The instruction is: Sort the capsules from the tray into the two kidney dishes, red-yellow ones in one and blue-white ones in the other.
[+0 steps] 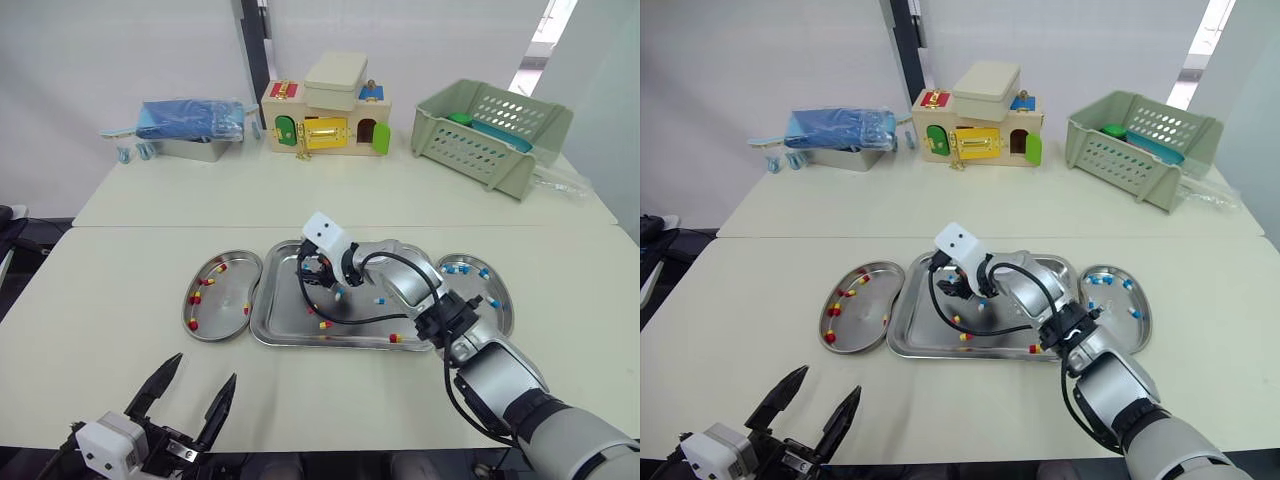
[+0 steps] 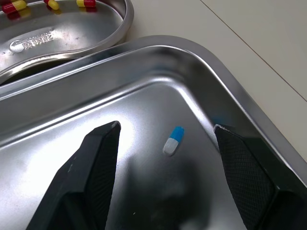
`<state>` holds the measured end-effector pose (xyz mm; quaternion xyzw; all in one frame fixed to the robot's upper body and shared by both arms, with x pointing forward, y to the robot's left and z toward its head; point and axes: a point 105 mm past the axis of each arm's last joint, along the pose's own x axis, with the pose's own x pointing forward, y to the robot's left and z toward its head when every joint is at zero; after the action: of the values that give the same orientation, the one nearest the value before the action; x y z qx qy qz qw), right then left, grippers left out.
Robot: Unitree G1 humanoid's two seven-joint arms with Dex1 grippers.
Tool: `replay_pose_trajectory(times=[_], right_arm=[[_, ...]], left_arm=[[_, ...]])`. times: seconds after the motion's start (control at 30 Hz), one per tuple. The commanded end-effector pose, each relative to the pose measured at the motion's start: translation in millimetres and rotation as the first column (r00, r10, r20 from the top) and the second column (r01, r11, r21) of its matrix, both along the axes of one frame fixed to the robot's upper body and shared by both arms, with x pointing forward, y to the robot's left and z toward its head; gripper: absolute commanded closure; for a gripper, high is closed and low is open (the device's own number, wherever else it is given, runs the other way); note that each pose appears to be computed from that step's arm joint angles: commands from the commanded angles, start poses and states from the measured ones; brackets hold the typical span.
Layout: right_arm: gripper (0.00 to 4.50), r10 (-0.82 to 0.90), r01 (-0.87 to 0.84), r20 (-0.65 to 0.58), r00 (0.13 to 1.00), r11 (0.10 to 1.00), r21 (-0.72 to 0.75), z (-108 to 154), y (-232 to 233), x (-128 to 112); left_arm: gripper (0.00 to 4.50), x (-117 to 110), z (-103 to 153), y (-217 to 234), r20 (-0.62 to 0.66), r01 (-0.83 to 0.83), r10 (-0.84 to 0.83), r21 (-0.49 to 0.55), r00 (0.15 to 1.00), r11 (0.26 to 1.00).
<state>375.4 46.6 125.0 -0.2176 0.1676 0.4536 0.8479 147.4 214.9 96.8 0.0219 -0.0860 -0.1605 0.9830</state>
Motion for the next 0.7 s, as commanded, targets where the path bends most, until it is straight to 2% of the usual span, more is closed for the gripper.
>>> replay_pose_trajectory(times=[0.03, 0.33, 0.43, 0.5, 0.7], right_arm=[[1.24, 0.014, -0.015, 0.027, 1.000, 0.999, 0.030, 8.6, 10.0, 2.6], [1.24, 0.009, -0.009, 0.004, 1.000, 1.000, 0.000, -9.8, 11.2, 5.9], [1.78, 0.009, -0.009, 0.009, 1.000, 1.000, -0.005, -11.6, 12.0, 6.4], [2.42, 0.008, -0.008, 0.009, 1.000, 1.000, -0.006, -12.8, 13.1, 6.0], [3.86, 0.007, -0.007, 0.018, 1.000, 1.000, -0.017, -15.0, 11.7, 6.3]], left_arm=[[0.00, -6.0, 4.1, -0.3, 0.022, -0.002, 0.002, 0.014, 1.000, 1.000], [0.00, -7.5, 9.1, -4.6, 0.029, -0.010, 0.010, 0.018, 1.000, 1.000], [0.00, -6.7, 12.3, -8.1, 0.030, -0.009, 0.008, 0.017, 1.000, 1.000], [0.00, -4.7, 14.9, -8.7, 0.032, -0.010, 0.009, 0.017, 0.999, 1.000], [0.00, 0.1, 20.8, -8.6, 0.032, -0.009, 0.009, 0.017, 0.999, 1.000]])
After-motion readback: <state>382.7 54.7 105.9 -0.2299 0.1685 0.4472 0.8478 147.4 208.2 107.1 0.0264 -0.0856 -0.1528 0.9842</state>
